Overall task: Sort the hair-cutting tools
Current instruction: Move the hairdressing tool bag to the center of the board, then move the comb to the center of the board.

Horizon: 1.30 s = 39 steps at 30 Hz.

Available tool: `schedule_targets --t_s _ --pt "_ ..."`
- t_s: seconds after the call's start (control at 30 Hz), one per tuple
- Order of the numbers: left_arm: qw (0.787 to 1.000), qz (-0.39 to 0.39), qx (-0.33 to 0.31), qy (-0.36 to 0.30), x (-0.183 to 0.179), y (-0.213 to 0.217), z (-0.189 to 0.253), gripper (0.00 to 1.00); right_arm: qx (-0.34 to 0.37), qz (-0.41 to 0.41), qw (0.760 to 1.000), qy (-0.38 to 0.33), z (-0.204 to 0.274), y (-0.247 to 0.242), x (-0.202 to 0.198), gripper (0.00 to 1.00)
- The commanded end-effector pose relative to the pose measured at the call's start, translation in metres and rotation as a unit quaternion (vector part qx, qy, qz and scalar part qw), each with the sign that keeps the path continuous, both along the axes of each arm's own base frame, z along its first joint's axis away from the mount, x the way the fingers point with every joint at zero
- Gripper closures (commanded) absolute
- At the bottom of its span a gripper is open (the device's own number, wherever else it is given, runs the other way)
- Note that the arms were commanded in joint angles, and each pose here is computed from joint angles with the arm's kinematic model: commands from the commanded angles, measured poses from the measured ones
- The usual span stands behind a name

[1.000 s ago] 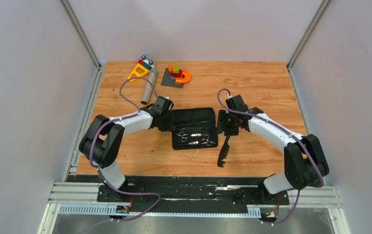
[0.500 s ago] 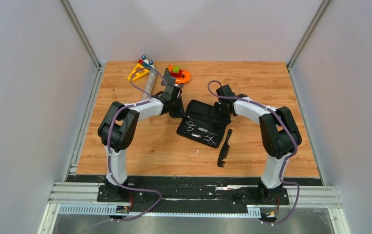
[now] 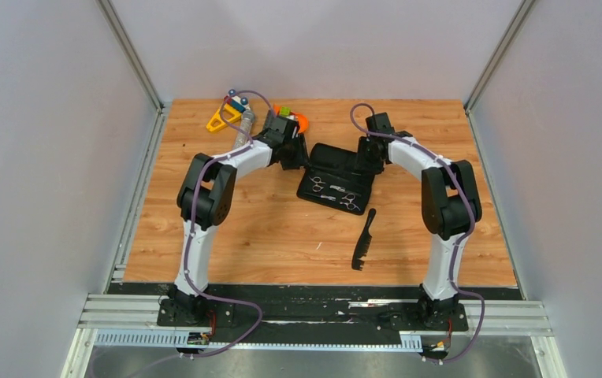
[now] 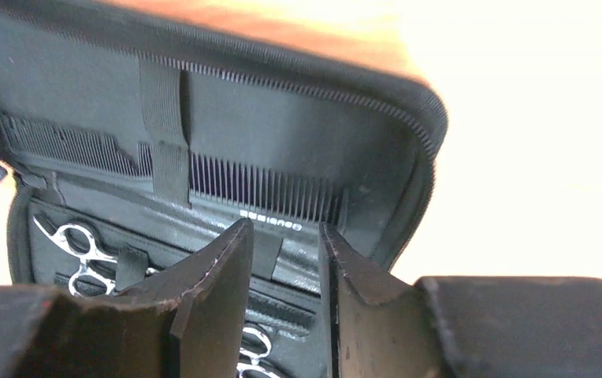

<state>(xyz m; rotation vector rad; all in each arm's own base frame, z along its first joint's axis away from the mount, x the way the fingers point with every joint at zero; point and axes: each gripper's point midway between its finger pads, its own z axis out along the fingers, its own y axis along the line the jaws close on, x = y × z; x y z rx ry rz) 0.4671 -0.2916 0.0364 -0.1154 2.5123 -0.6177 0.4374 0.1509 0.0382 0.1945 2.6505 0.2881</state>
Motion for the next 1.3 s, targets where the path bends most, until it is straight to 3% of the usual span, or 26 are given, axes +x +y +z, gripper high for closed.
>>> schedule_targets --t_s 0.0,0.1,0.27,0.43,0.63,0.8,1.0,1.13,1.27 --pt "0.999 -0.001 0.012 -0.043 0.016 0.011 0.036 0.43 0.0 0.007 0.997 -0.081 0.059 -0.005 0.025 0.6" --pt "0.997 0.005 0.032 -0.07 0.01 0.027 0.058 0.3 0.002 -0.007 0.998 -0.055 0.065 -0.013 -0.011 0.49" --pt "0.992 -0.002 0.046 -0.116 -0.018 0.05 0.108 0.18 -0.024 -0.046 0.999 0.008 0.052 -0.033 -0.09 0.39" --pt "0.992 -0.024 0.057 -0.112 -0.065 0.07 0.116 0.09 -0.011 -0.045 0.997 0.054 0.035 -0.025 -0.139 0.38" --pt "0.992 -0.026 0.068 -0.105 -0.122 0.097 0.12 0.07 -0.013 -0.031 0.997 0.069 0.013 -0.013 -0.15 0.46" --pt "0.987 0.026 0.12 -0.101 -0.155 0.141 0.118 0.07 -0.022 -0.031 0.995 0.093 -0.007 -0.012 -0.159 0.5" --pt "0.982 0.054 0.134 -0.122 -0.176 0.165 0.135 0.07 -0.057 -0.008 0.992 0.114 -0.038 -0.013 -0.172 0.56" --pt "0.976 0.052 0.156 -0.145 -0.18 0.176 0.147 0.07 -0.073 0.025 0.988 0.132 -0.047 -0.007 -0.187 0.68" --pt "0.973 0.046 0.156 -0.163 -0.187 0.181 0.16 0.07 -0.061 0.127 0.981 0.131 -0.043 0.028 -0.211 0.79"
